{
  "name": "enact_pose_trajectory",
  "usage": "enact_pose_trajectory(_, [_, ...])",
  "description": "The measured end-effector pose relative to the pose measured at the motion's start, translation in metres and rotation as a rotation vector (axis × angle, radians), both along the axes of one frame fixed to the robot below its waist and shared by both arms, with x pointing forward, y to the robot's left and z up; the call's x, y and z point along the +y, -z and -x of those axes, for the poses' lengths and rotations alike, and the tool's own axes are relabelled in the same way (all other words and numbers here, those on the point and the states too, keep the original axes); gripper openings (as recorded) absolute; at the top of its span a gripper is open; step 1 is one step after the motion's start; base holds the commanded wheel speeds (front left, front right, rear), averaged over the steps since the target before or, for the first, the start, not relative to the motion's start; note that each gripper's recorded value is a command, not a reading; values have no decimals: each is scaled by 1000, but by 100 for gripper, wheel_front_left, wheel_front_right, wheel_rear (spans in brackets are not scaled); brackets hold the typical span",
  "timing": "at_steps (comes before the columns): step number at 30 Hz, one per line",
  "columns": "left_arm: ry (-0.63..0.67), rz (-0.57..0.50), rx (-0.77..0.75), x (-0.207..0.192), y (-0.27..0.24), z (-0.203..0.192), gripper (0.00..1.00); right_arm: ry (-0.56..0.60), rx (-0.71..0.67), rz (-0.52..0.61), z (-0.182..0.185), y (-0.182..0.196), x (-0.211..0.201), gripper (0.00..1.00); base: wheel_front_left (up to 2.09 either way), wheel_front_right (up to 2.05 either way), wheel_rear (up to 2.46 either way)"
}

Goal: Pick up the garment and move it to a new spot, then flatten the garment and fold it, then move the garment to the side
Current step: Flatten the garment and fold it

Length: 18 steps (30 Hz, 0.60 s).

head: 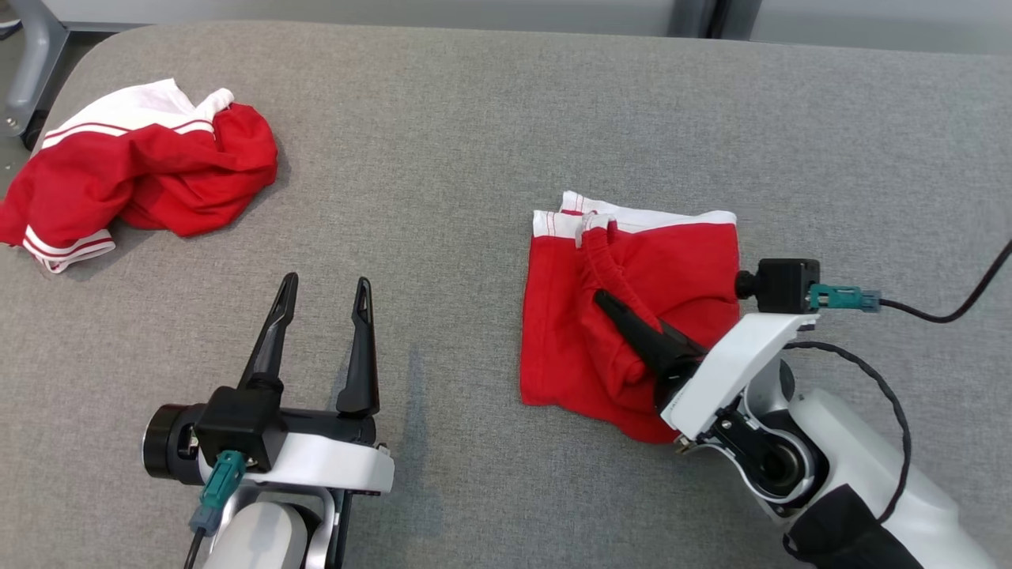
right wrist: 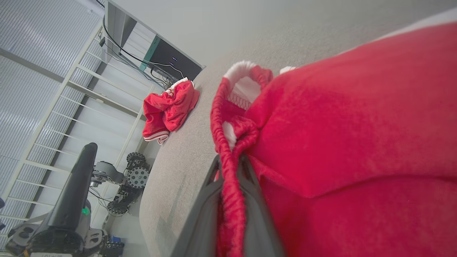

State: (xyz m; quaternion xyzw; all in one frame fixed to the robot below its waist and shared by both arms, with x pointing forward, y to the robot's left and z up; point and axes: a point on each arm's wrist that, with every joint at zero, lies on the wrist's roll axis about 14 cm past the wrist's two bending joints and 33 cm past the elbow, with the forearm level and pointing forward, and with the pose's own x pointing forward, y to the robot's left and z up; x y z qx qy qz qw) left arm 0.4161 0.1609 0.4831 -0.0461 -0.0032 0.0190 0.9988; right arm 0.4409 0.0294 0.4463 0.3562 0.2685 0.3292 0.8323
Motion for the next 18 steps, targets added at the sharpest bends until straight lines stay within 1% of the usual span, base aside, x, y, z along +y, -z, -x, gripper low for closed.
enact_pose_trajectory(1, [-1, 1, 0, 0, 0, 0, 100, 0, 0, -3, 0, 1, 2, 0, 0, 0, 0])
enact_pose_trajectory(2, [-2, 1, 2, 0, 1, 0, 100, -1, -3, -6, 0, 0, 4, 25, 0, 0, 0])
enact_pose_trajectory(3, [-2, 1, 3, 0, 2, 0, 100, -1, -7, -14, 1, -1, 7, 47, 0, 0, 0])
enact_pose_trajectory(4, [0, 2, 5, 0, 3, 0, 100, 0, -13, -21, 0, -4, 8, 87, 0, 0, 0])
enact_pose_trajectory(5, [0, 2, 7, 0, 3, 0, 100, -1, -23, -27, 0, -6, 11, 100, 0, 0, 0])
enact_pose_trajectory(10, [11, 4, -2, -4, 1, -4, 100, 15, -103, -63, -3, -26, 13, 100, 0, 0, 0])
enact_pose_trajectory(13, [19, 5, -5, -5, 1, -5, 100, 50, -196, -77, -9, -44, 6, 100, 0, 0, 0])
enact_pose_trajectory(17, [30, 7, -10, -9, 0, -7, 100, 144, -366, -34, -25, -64, -24, 100, 0, 0, 0])
enact_pose_trajectory(18, [33, 8, -12, -10, -1, -7, 100, 162, -405, -3, -29, -66, -33, 100, 0, 0, 0])
